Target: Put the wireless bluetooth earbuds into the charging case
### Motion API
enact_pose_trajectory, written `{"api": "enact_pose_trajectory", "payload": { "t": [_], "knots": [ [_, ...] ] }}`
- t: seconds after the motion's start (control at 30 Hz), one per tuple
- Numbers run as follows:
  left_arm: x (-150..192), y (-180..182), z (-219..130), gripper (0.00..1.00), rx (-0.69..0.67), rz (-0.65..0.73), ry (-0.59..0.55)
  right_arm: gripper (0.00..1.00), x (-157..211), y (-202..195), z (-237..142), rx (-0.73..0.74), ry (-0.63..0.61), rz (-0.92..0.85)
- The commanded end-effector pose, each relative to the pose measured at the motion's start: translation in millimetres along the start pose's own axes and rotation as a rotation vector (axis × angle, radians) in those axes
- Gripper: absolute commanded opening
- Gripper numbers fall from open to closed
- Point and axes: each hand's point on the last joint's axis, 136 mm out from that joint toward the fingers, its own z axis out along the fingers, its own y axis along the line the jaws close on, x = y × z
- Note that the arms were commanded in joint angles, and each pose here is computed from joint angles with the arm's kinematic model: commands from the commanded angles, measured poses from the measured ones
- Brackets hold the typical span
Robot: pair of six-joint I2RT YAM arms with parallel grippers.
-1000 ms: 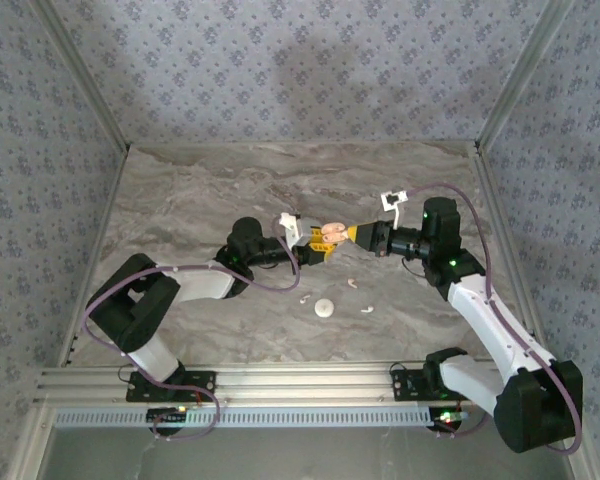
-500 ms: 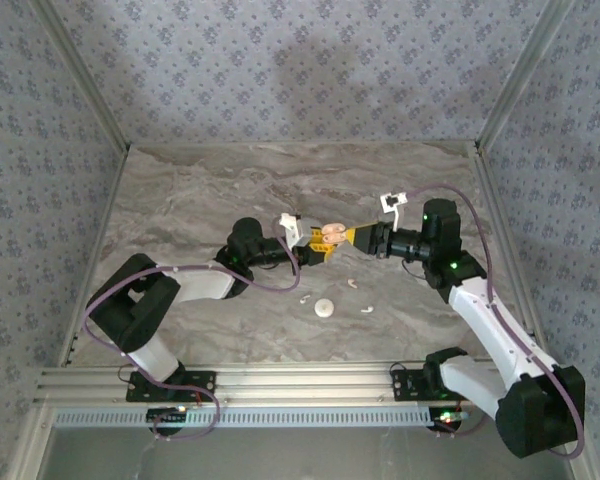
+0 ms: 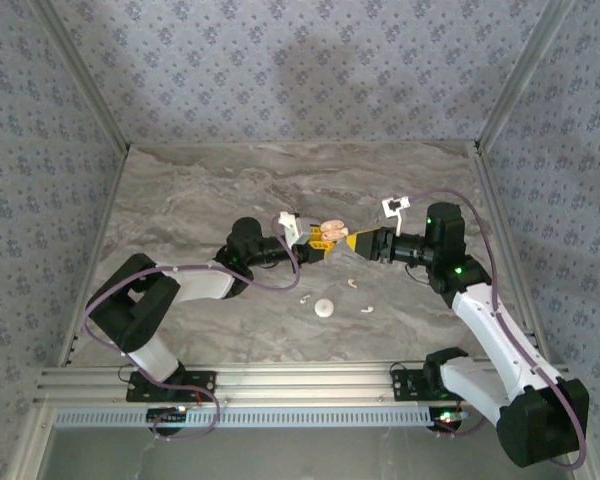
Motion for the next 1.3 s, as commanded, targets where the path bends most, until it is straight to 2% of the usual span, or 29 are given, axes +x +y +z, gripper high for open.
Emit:
{"api": "enact_pose_trajectory", "payload": {
  "t": [0.0,0.13,0.3,0.73,0.9,1.27],
  "knots": [
    [-22,0,2,0.17,0.002,0.032,-0.058,0.41,6,2,2,-0.026,0.026,0.010],
    [-22,-1,2,0.18,0.005,0.032,-0.058,0.42,5,1,5,-0.027,0.032,0.006],
    [-22,0,2,0.17,0.004,0.032,-0.059,0.49,1,-4,6,-0.002,0.021,-0.009],
    [-22,0,2,0.18,0.007,0.033,-0.059,0.49,-11,1,10,-0.024,0.014,-0.044],
    [-22,-1,2,0.17,0.007,0.035,-0.058,0.47,-14,2,10,-0.028,0.014,-0.055],
    [-21,0,3,0.17,0.006,0.030,-0.056,0.34,-8,10,14,-0.066,0.044,-0.054]
  ]
}}
